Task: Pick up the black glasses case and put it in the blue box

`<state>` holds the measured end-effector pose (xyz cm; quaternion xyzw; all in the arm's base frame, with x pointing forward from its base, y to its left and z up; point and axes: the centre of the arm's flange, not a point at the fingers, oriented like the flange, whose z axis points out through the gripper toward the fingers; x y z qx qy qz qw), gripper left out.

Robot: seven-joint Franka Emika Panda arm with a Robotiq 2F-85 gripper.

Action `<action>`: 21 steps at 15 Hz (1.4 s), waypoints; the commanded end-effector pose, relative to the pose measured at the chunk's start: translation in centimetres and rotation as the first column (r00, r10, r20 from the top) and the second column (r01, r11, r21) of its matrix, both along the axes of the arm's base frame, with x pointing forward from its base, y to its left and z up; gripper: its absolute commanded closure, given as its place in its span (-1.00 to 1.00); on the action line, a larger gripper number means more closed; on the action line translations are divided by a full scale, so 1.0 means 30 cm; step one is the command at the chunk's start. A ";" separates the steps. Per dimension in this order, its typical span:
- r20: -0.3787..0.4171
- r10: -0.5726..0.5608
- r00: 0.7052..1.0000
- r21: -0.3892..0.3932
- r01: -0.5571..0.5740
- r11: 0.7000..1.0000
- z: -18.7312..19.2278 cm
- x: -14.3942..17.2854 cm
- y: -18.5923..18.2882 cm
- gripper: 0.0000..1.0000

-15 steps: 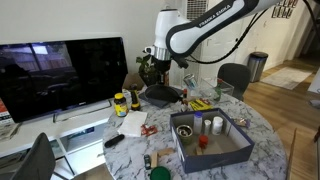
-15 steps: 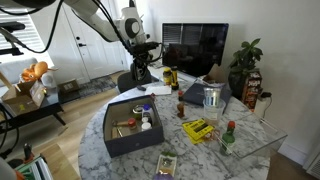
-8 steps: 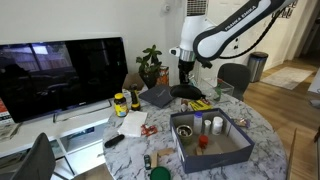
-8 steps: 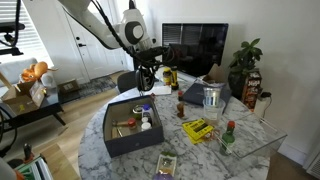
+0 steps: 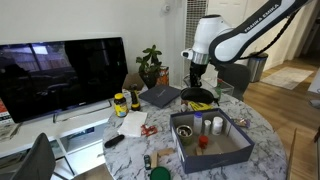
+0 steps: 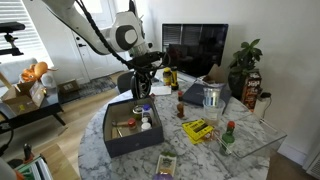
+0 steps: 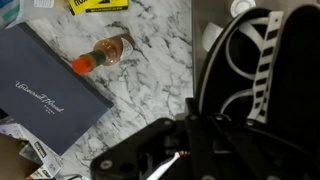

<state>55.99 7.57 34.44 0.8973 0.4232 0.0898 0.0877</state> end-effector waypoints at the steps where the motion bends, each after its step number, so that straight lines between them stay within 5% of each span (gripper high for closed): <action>1: -0.015 0.108 0.994 -0.038 -0.108 0.993 0.009 -0.058 0.005 0.97; 8: -0.123 0.230 0.965 -0.045 -0.237 0.971 -0.117 -0.322 -0.084 0.97; 11: -0.206 0.250 0.946 0.027 -0.249 0.968 -0.212 -0.404 -0.055 0.97; 19: -0.225 0.227 0.947 0.032 -0.226 0.974 -0.243 -0.380 -0.034 0.97; 21: -0.246 0.229 0.942 -0.017 -0.240 0.971 -0.266 -0.403 0.054 0.97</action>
